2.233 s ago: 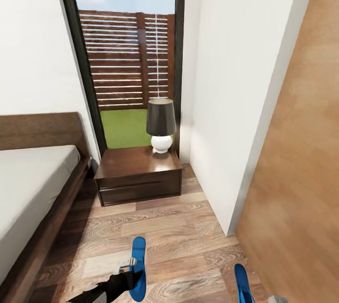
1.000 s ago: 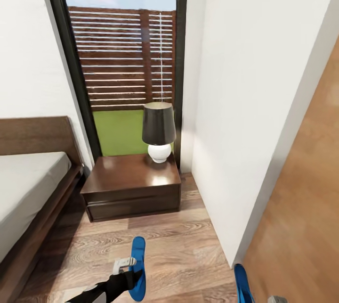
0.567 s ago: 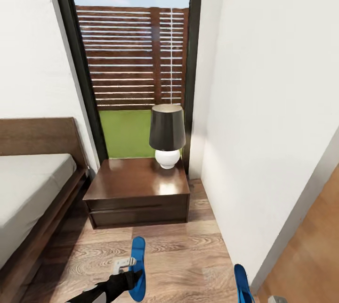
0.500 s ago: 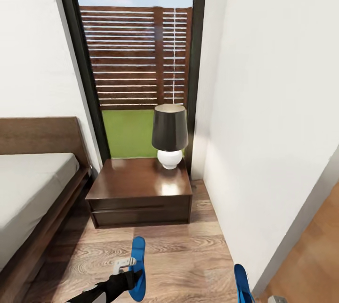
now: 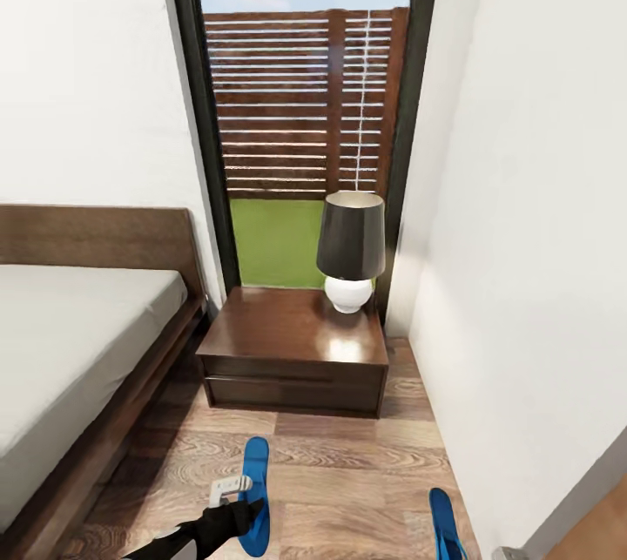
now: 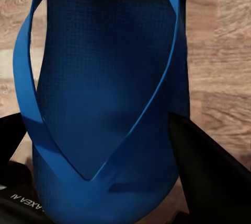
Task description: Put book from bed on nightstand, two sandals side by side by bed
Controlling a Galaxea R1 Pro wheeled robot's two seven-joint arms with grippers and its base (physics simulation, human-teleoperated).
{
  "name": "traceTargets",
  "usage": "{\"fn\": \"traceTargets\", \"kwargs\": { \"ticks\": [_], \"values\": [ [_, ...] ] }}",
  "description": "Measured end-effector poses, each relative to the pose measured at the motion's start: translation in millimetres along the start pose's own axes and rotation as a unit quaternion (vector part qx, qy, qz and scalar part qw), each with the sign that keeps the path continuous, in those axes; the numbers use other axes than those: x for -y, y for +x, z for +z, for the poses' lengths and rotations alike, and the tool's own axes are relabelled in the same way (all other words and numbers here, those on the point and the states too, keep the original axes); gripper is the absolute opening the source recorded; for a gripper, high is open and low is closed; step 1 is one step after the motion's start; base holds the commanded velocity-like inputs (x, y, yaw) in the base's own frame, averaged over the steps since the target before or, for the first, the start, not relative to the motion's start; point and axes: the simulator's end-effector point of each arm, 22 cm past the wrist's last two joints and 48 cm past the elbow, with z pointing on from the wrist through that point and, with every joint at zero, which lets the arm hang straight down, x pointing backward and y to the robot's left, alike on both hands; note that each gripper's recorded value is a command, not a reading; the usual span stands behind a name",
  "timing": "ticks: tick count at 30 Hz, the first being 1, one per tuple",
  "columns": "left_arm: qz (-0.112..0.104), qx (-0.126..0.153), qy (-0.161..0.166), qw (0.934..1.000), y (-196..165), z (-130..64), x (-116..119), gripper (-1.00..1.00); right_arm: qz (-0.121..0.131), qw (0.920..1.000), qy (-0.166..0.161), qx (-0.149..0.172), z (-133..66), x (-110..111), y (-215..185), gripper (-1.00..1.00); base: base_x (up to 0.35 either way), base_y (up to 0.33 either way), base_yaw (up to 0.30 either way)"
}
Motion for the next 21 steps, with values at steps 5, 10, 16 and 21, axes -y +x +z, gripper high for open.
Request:
{"fn": "traceTargets", "kwargs": {
  "ticks": [5, 10, 16, 21],
  "values": [
    [0.000, -0.001, 0.000, 1.0000, 1.0, 0.4, 0.0, -1.00, 0.003, 1.0000, -0.009, -0.001, 7.4, -10.8, 2.9, -1.00, 0.000, 0.000, 0.276],
    [0.000, -0.002, 0.000, 1.0000, 2.0, 0.7, -0.2, -1.00, 0.004, 0.9999, -0.010, -0.002, 9.1, -12.8, 4.3, -1.00, 0.000, 0.000, 0.277],
    [0.000, -0.003, 0.000, 1.0000, 3.1, 1.1, -0.5, -1.00, 0.005, 0.9999, -0.010, -0.002, 9.7, -12.8, 4.8, -1.00, 0.000, 0.000, 0.277],
    [-0.001, -0.004, 0.000, 1.0000, 4.0, 1.3, -0.7, -1.00, 0.006, 0.9999, -0.010, -0.003, 9.9, -12.7, 5.4, -1.00, 0.029, -0.044, 0.277]
  ]
}}
